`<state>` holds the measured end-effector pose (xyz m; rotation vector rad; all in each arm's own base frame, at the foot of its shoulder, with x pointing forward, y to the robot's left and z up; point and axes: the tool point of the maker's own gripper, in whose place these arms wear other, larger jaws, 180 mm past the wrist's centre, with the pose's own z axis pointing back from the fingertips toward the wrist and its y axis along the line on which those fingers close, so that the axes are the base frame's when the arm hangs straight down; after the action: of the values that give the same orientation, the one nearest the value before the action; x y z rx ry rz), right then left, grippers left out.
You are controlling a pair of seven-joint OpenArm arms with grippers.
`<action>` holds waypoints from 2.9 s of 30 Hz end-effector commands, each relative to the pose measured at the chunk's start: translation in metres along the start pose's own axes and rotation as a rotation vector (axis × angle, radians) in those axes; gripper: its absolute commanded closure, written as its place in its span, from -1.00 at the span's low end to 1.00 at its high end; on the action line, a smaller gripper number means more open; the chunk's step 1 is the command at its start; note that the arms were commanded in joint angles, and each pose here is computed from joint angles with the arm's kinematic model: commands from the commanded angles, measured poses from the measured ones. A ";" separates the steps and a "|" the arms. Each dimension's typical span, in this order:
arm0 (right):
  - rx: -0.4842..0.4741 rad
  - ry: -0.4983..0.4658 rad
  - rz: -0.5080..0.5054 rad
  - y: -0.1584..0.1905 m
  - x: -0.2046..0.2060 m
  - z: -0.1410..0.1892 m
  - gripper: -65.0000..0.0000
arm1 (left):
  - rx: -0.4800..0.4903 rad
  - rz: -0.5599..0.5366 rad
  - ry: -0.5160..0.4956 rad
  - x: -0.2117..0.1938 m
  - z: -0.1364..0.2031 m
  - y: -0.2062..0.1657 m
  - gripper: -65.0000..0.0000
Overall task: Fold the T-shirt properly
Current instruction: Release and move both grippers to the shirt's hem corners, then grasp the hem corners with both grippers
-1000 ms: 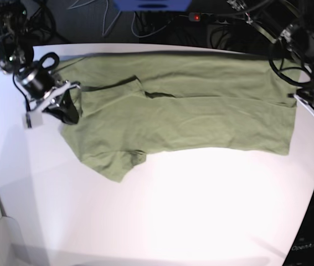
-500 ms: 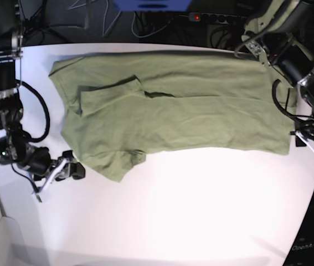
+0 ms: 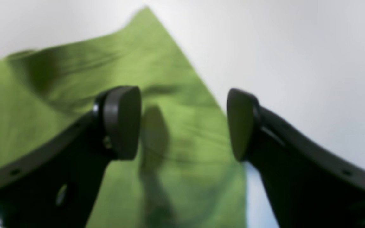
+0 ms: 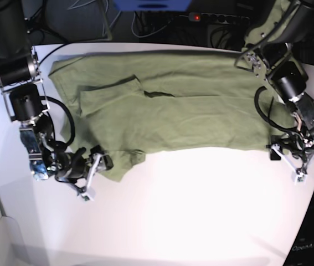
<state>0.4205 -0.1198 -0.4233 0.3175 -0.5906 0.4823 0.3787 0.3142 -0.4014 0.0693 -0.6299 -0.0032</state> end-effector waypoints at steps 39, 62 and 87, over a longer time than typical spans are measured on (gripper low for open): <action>-0.009 -0.019 0.018 0.000 0.005 -0.018 0.99 | 0.034 0.102 -0.063 0.005 0.009 0.026 -0.39; -0.013 -0.019 0.017 -0.002 0.005 -0.016 0.99 | -0.042 0.128 -0.113 0.021 -0.006 0.001 -0.39; -0.015 -0.019 0.017 -0.003 0.005 -0.016 0.99 | -0.032 0.127 -0.166 0.025 -0.004 0.004 -0.38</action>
<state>0.4293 -0.1059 -0.4376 0.3311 -0.6268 0.4705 0.3851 0.3099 -0.4121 -0.0134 -0.7278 0.1025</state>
